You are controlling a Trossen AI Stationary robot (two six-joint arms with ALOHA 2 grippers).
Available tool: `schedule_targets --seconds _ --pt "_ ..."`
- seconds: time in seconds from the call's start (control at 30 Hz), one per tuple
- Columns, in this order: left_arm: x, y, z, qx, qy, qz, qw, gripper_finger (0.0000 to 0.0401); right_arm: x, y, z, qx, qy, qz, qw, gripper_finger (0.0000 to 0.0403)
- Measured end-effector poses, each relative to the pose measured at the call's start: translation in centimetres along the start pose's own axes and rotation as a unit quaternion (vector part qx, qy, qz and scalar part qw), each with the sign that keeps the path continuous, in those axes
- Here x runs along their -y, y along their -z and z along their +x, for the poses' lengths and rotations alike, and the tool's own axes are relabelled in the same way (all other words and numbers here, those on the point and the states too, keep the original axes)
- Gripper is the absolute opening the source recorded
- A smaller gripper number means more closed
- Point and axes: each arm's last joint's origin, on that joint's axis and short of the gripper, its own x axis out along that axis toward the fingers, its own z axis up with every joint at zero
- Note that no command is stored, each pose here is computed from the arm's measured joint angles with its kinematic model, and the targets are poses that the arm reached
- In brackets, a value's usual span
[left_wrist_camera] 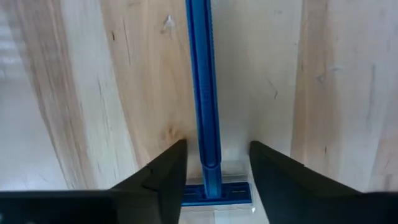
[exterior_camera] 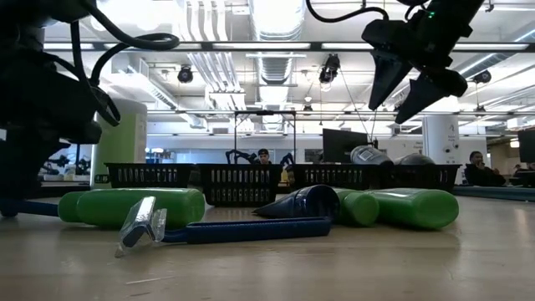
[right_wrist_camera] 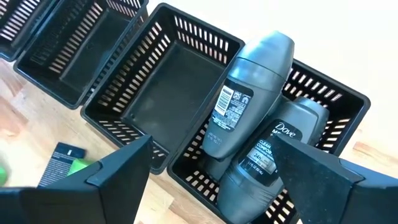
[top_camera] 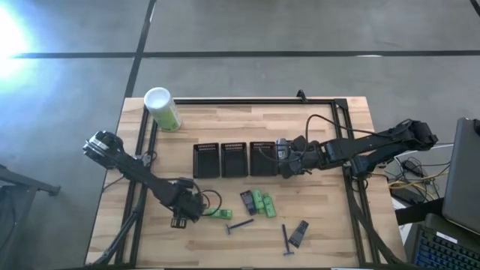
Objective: Pick & Place Travel size toiletries
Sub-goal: Put the blue razor into the left black basket
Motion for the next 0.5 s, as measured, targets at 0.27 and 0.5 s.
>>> schedule_targets --seconds 0.27,0.5 --pt "0.04 -0.12 0.06 0.008 0.002 0.003 1.000 0.0107 -0.01 0.00 0.00 0.000 0.000 0.006 1.000 0.0345" --pt "0.00 -0.13 -0.05 0.015 0.001 -0.007 1.000 0.0040 -0.02 -0.01 0.00 0.001 -0.001 0.008 1.000 0.0346"
